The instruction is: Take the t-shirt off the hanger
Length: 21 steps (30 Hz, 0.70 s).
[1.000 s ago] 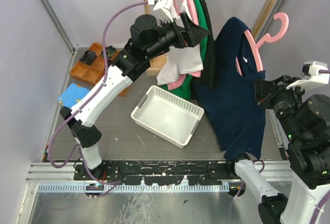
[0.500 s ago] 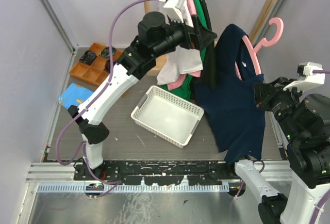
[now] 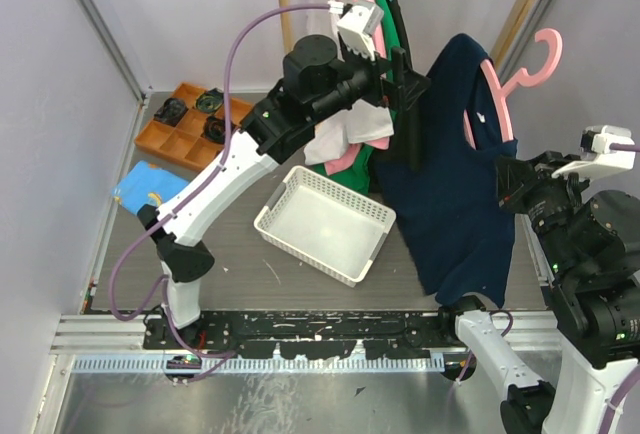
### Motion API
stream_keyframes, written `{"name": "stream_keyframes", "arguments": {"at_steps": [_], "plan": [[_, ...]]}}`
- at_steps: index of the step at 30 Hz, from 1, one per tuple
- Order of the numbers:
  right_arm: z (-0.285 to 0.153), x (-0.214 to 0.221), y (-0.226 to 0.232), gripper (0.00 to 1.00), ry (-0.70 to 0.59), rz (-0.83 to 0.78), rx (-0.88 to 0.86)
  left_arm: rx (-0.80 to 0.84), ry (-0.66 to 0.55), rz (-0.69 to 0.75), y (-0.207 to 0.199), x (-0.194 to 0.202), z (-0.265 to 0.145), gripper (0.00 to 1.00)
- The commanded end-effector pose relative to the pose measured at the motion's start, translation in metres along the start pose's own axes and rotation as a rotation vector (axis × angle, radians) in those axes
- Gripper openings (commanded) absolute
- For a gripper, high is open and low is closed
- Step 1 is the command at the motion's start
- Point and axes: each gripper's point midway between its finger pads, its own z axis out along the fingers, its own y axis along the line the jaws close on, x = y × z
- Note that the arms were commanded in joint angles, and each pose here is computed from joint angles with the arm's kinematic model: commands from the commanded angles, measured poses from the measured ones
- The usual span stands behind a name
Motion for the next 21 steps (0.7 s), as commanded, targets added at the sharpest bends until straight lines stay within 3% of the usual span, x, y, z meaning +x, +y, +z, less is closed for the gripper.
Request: {"name": "stream_keyframes", "arguments": {"at_steps": [1, 9, 21], "plan": [[-0.003, -0.044, 0.01, 0.01, -0.183, 0.014, -0.038, 0.024, -0.07, 0.041, -0.015, -0.015, -0.005, 0.98], [0.003, -0.04, 0.01, 0.0, -0.16, 0.011, -0.035, 0.029, -0.091, 0.027, -0.019, -0.016, -0.007, 0.98], [-0.005, -0.026, 0.007, 0.01, -0.114, -0.016, -0.034, 0.045, -0.012, 0.028, -0.02, 0.007, 0.009, 0.98]]}}
